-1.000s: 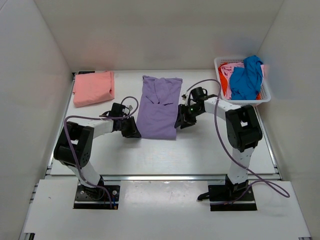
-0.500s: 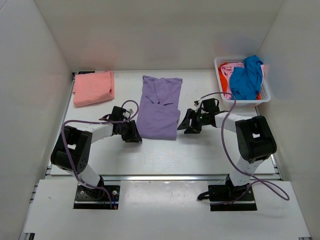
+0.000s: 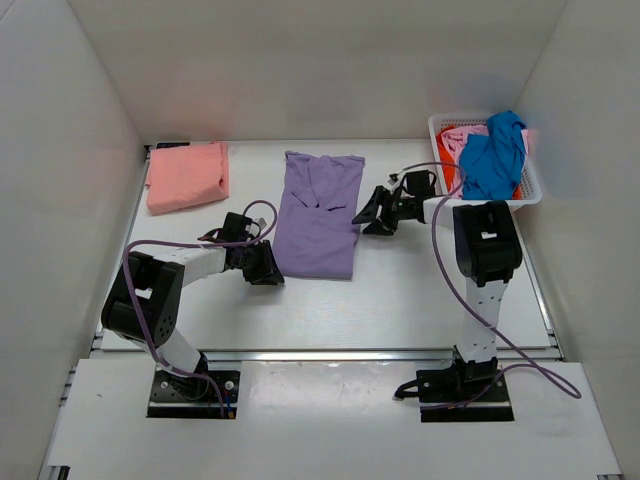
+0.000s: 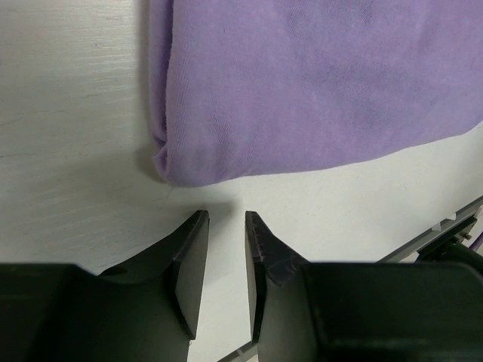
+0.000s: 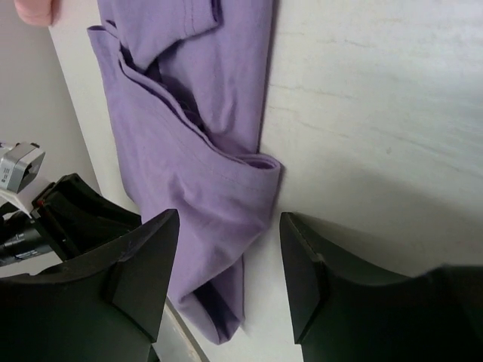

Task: Fold and stack the t-shirts
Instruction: Fold the folded rectangular tshirt in 1/3 of the way

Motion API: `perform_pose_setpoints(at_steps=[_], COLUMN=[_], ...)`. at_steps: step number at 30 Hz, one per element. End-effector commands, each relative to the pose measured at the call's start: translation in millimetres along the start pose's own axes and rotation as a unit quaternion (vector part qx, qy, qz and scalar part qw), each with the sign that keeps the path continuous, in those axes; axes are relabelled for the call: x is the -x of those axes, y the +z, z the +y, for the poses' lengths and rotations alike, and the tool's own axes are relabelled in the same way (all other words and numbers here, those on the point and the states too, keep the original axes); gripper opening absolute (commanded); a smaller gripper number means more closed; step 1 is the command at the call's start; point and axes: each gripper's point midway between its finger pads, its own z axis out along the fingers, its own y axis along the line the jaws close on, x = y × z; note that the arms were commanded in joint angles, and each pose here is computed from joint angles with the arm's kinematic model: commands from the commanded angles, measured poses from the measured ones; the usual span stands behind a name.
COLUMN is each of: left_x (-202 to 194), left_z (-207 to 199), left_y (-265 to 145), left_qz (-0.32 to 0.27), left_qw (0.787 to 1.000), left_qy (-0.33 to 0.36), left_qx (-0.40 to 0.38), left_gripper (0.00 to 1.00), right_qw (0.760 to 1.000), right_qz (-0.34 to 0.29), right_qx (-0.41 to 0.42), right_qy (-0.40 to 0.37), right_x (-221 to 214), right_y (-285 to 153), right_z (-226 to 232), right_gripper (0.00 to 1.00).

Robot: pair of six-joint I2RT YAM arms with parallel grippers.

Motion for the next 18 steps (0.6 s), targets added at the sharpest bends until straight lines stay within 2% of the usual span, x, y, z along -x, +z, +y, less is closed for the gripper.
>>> perform_pose_setpoints(at_steps=[1, 6, 8, 9, 10, 11, 12, 13, 18], left_x=[-2.9, -4.5, -5.2, -4.4, -5.4, -6.5, -9.9, -5.1, -8.8], left_z=[9.2, 8.2, 7.3, 10.1, 8.9, 8.5, 11.1, 9.3, 10.5], left_y=[0.3, 1.2, 1.1, 1.5, 1.8, 1.7, 2.1, 1.8, 3.2], left_qz=[0.003, 0.007, 0.006, 0.005, 0.008, 0.009, 0.014, 0.008, 0.013], left_qw=[1.000, 1.000, 1.000, 1.000, 1.000, 1.000, 1.000, 1.000, 1.000], left_qy=[0.002, -0.002, 0.003, -0.002, 0.000, -0.001, -0.002, -0.001, -0.003], left_qx=[0.019, 0.015, 0.014, 0.016, 0.014, 0.014, 0.017, 0.015, 0.014], left_gripper=[0.38, 0.38, 0.38, 0.37, 0.38, 0.38, 0.37, 0.38, 0.37], right_qw=[1.000, 1.000, 1.000, 1.000, 1.000, 0.999, 0.999, 0.999, 0.997], right_qz=[-0.002, 0.014, 0.013, 0.017, 0.023, 0.018, 0.014, 0.018, -0.001], right_qx=[-0.012, -0.009, -0.007, -0.008, -0.010, -0.017, -0.024, -0.028, -0.038], right_qy=[-0.010, -0.012, -0.020, -0.021, -0.016, -0.027, -0.031, -0.038, -0.072], right_x=[6.8, 11.9, 16.4, 16.5, 15.4, 19.2, 22.9, 20.5, 35.9], right_y=[8.9, 19.6, 22.7, 23.6, 26.2, 24.5, 23.3, 26.0, 14.6], right_z=[1.8, 0.0, 4.1, 5.8, 3.6, 5.6, 8.0, 11.0, 24.5], right_gripper=[0.54, 0.49, 0.43, 0.35, 0.21, 0.12, 0.08, 0.00, 0.00])
